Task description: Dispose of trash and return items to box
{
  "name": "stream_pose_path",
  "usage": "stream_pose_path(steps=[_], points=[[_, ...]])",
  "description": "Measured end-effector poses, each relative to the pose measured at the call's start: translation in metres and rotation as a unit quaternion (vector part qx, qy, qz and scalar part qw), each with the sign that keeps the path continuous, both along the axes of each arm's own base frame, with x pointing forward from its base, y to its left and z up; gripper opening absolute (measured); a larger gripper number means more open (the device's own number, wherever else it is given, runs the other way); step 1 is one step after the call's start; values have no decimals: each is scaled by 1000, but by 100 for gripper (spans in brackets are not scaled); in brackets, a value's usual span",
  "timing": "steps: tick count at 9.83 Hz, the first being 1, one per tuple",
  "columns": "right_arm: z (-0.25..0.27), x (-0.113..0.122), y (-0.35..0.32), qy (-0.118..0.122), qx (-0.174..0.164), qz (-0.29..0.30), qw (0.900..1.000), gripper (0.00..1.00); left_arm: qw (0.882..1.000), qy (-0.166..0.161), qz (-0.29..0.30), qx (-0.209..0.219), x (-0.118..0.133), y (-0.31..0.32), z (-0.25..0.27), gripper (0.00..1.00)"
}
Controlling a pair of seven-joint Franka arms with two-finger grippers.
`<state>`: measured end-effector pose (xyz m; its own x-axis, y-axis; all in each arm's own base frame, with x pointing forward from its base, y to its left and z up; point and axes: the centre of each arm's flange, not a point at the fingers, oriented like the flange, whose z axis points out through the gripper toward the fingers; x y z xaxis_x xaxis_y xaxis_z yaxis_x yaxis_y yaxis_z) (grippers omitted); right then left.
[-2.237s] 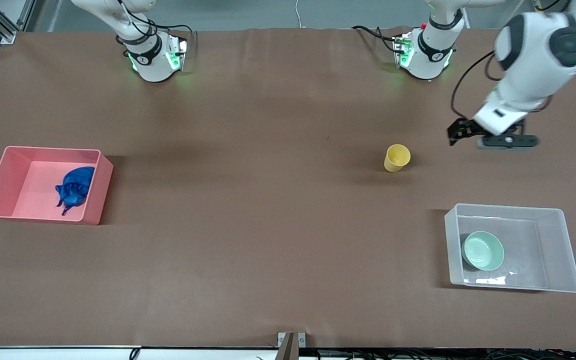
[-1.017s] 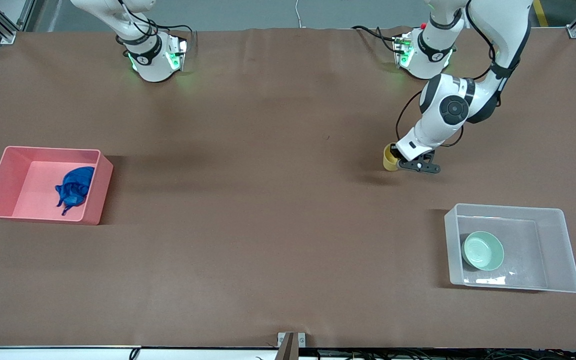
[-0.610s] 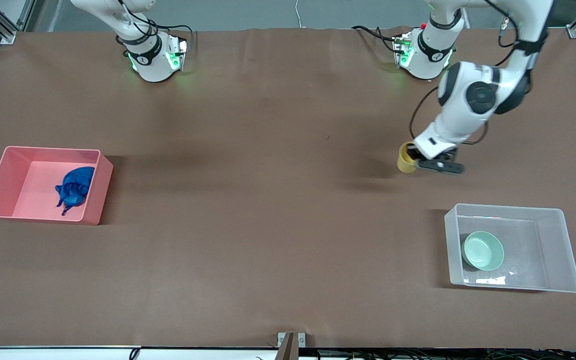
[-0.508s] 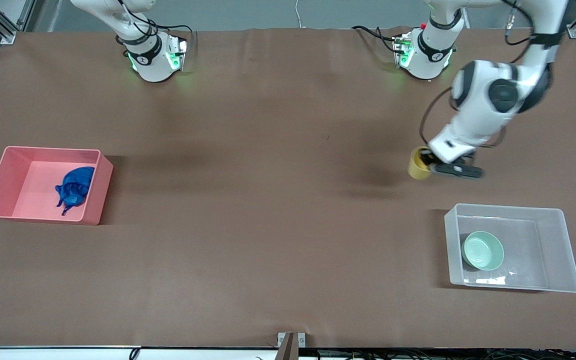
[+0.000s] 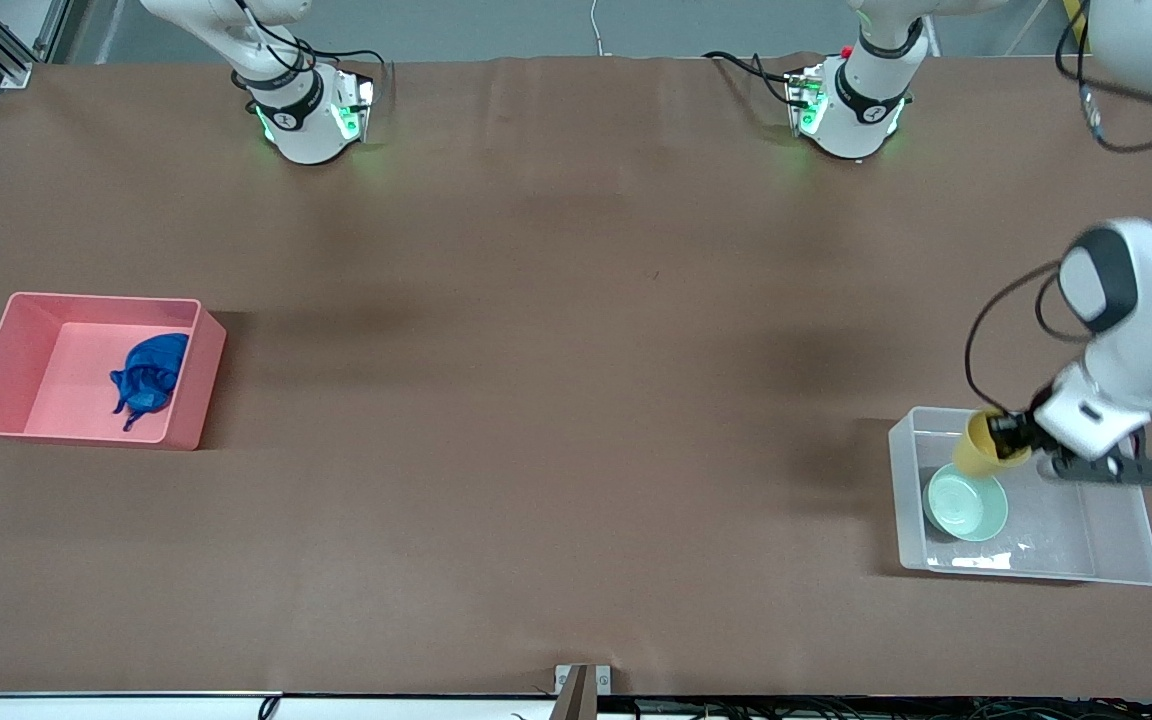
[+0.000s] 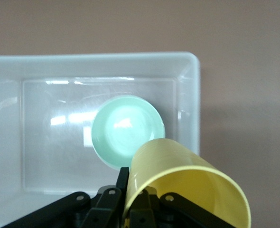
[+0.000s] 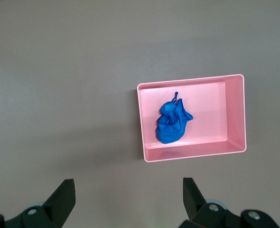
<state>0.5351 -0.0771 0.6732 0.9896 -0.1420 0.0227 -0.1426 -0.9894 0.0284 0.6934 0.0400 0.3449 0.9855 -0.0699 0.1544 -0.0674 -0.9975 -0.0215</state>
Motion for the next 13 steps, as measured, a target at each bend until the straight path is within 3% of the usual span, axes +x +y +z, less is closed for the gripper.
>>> stream_pose_path(steps=[2,4,6,9,12,13], points=[[0,0,0,0,0,0,1000,100,1000,19,0,6,27,20,-57,4],[0,0,0,0,0,0,1000,100,999,34,-2,3,30,41,-89,5],[0,0,0,0,0,0,1000,100,999,42,-2,2,28,42,-94,14],[0,0,0,0,0,0,1000,100,1000,17,-3,4,36,41,-63,57],[0,0,0,0,0,0,1000,100,1000,-10,-2,-8,21,8,48,99],[0,1,0,0,0,0,1000,100,1000,-11,9,-16,0,-1,95,100]])
